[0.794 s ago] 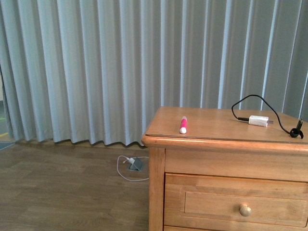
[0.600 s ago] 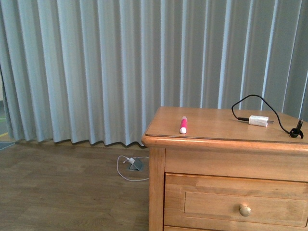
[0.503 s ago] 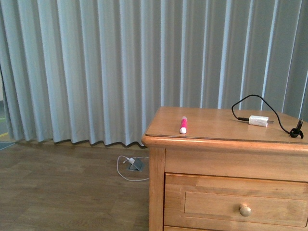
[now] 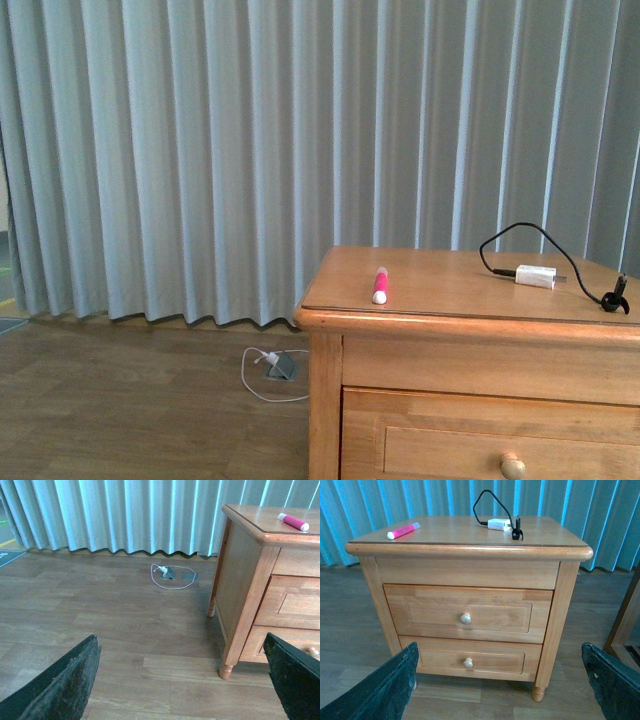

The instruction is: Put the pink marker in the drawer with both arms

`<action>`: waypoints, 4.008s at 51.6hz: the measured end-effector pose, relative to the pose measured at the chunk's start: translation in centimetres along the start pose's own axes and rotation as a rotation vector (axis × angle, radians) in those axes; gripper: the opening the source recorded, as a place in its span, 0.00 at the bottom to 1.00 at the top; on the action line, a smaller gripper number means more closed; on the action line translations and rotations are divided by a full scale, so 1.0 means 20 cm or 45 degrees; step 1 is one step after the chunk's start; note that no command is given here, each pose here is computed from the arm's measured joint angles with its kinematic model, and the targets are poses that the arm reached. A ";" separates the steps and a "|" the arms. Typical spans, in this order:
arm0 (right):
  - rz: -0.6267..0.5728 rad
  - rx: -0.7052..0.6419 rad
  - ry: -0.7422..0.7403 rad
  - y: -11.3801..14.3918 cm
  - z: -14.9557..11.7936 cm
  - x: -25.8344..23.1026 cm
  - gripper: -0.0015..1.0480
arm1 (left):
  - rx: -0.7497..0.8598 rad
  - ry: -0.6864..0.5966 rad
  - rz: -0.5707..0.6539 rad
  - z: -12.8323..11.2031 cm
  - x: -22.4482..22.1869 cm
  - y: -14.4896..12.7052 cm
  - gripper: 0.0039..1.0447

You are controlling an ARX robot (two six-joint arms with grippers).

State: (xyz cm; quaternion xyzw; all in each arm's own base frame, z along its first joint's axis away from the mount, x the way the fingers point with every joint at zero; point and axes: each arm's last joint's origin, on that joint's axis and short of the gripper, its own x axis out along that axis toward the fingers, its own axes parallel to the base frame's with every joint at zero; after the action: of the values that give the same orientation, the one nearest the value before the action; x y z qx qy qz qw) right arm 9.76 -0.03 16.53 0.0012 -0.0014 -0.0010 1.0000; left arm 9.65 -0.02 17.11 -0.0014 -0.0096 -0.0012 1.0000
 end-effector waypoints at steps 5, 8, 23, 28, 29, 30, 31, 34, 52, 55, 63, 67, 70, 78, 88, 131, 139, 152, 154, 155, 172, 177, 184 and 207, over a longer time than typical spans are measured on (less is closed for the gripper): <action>0.000 0.000 0.000 0.00 0.00 0.00 0.92 | 0.000 0.000 0.000 0.00 0.00 0.00 0.95; 0.000 0.000 0.000 0.00 0.00 0.00 0.92 | 0.000 0.000 0.000 0.00 0.00 0.00 0.95; 0.000 0.000 0.003 0.00 0.00 0.00 0.92 | 0.000 0.000 0.000 0.00 0.00 0.00 0.95; 0.030 0.018 0.263 0.01 0.00 0.03 0.92 | 0.000 0.000 -0.001 0.00 0.00 0.00 0.95; 0.035 0.017 0.285 0.01 0.00 0.04 0.92 | 0.000 0.000 0.000 0.00 0.00 0.00 0.95; 0.036 0.016 0.299 0.01 0.00 0.05 0.92 | 0.000 0.000 0.000 0.00 0.00 0.00 0.95; 0.039 0.015 0.310 0.01 0.01 0.07 0.92 | 0.000 0.000 0.000 0.00 0.00 0.00 0.95; 0.049 0.021 0.330 0.03 0.02 0.13 0.92 | 0.000 0.000 0.000 0.00 0.00 0.00 0.95; 0.134 0.019 0.503 0.24 -0.08 0.69 0.92 | 0.000 0.000 0.000 0.00 0.00 0.00 0.95; 0.152 0.011 0.556 0.26 -0.12 0.75 0.92 | 0.000 0.000 0.000 0.00 0.00 0.00 0.95; 0.166 -0.058 0.571 0.30 -0.18 0.89 0.92 | 0.000 0.000 0.000 0.00 0.00 0.00 0.95; 0.147 -0.067 0.546 0.31 -0.19 0.96 0.92 | 0.000 0.000 0.000 0.00 0.00 0.00 0.95; 0.128 -0.066 0.526 0.33 -0.21 1.02 0.92 | 0.000 0.000 0.000 0.00 0.00 0.00 0.95; 0.064 -0.037 0.490 0.36 -0.27 1.18 0.92 | 0.000 0.000 0.000 0.00 0.00 0.00 0.95; 0.028 0.004 0.476 0.38 -0.31 1.34 0.92 | 0.000 0.000 0.000 0.00 0.00 0.00 0.95; -0.044 -0.001 0.497 0.34 -0.51 1.63 0.92 | 0.000 0.000 0.000 0.00 0.00 0.00 0.95; -0.050 -0.003 0.511 0.32 -0.52 1.64 0.92 | 0.000 0.000 0.000 0.00 0.00 0.00 0.95; -0.068 -0.004 0.520 0.30 -0.53 1.64 0.92 | 0.000 0.000 0.000 0.00 0.00 0.00 0.95; -0.073 -0.006 0.522 0.30 -0.54 1.65 0.88 | 0.000 0.000 0.000 0.00 0.00 0.00 0.95; -0.075 -0.008 0.524 0.30 -0.54 1.65 0.87 | 0.000 0.000 0.000 0.00 0.00 0.00 0.95; -0.095 -0.023 0.557 0.26 -0.56 1.65 0.23 | 0.000 0.000 0.000 0.00 0.00 0.00 0.95; -0.087 -0.016 0.572 0.26 -0.56 1.65 0.22 | 0.000 0.000 0.000 0.00 0.00 0.00 0.95; -0.086 0.005 0.581 0.27 -0.55 1.65 0.22 | 0.000 0.000 0.000 0.00 0.00 0.00 0.95; -0.037 0.133 0.689 0.24 -0.52 1.33 0.21 | 0.000 0.000 0.000 0.00 0.00 0.00 0.95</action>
State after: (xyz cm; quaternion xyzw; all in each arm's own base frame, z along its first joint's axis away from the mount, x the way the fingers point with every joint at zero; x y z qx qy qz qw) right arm 36.43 4.75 6.20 0.0531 0.2657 -0.0150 0.9625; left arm 9.65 -0.02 17.11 -0.0014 -0.0096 -0.0012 1.0000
